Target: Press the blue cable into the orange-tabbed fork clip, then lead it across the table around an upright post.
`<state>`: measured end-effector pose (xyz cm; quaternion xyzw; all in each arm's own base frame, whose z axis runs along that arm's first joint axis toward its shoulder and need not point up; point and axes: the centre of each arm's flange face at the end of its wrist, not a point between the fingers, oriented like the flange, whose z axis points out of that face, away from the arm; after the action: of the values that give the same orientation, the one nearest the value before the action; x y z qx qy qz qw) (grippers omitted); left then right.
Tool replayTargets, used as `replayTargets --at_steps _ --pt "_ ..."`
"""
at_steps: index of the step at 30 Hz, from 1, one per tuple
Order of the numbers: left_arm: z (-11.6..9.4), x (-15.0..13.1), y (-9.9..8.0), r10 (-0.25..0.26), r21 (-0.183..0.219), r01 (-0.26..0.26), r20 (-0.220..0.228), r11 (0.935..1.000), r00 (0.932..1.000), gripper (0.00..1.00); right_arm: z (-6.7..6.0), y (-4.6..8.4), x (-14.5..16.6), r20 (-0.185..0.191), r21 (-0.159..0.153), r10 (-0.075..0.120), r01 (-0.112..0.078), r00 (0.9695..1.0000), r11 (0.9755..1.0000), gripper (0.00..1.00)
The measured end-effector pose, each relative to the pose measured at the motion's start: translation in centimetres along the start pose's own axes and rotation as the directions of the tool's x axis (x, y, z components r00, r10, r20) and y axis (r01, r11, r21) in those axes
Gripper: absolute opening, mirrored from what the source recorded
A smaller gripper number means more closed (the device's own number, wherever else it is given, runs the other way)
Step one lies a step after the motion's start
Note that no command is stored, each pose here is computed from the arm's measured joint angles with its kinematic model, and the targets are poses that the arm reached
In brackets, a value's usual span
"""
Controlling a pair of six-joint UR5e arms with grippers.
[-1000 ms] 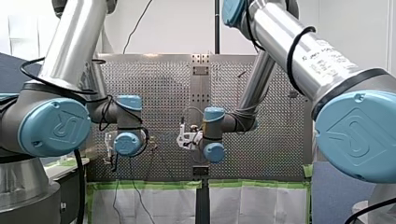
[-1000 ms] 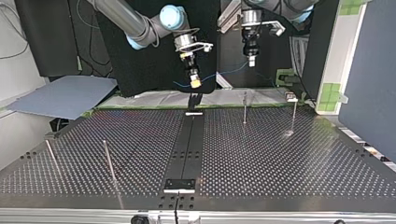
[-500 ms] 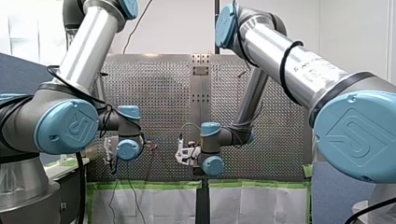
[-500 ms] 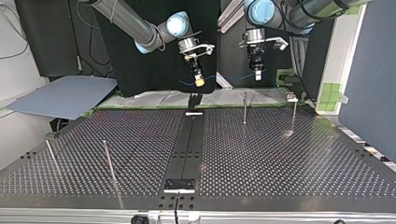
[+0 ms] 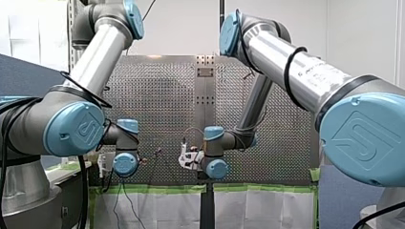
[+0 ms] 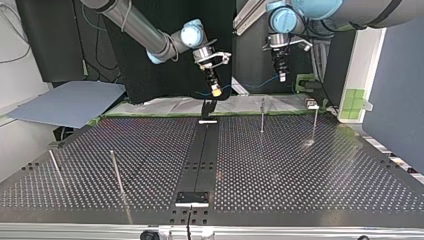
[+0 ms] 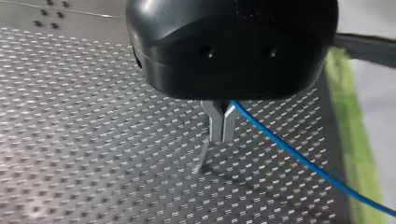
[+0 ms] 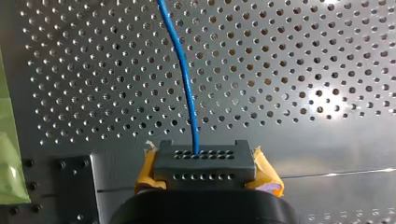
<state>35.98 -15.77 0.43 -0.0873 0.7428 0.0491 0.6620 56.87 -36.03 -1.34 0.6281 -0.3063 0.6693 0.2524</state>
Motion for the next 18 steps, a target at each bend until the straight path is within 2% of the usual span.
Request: replayTargets --at_steps 3,7,11,18 --pt "0.4 1.2 -0.3 0.012 0.024 -0.011 -0.035 0.9997 0.9993 0.0 0.5 0.4 -0.9 0.009 0.001 0.005 -0.005 0.9999 1.0 0.0" --pt "0.7 3.1 -0.6 0.031 0.056 -0.026 -0.096 0.9981 0.9949 0.0 0.8 1.1 -2.2 0.033 -0.009 0.006 -0.006 0.9994 0.9999 0.0" --pt "1.2 4.4 -0.8 0.041 0.065 -0.033 -0.128 0.9973 0.9909 0.0 1.5 1.9 -2.2 0.032 -0.02 0.006 -0.006 0.9995 0.9998 0.0" --pt "2.4 6.3 -1.1 0.026 0.065 -0.017 -0.132 0.9977 0.991 0.0 2.4 3.0 -1.8 0.027 -0.034 0.001 0.0 0.9996 0.9994 0.0"
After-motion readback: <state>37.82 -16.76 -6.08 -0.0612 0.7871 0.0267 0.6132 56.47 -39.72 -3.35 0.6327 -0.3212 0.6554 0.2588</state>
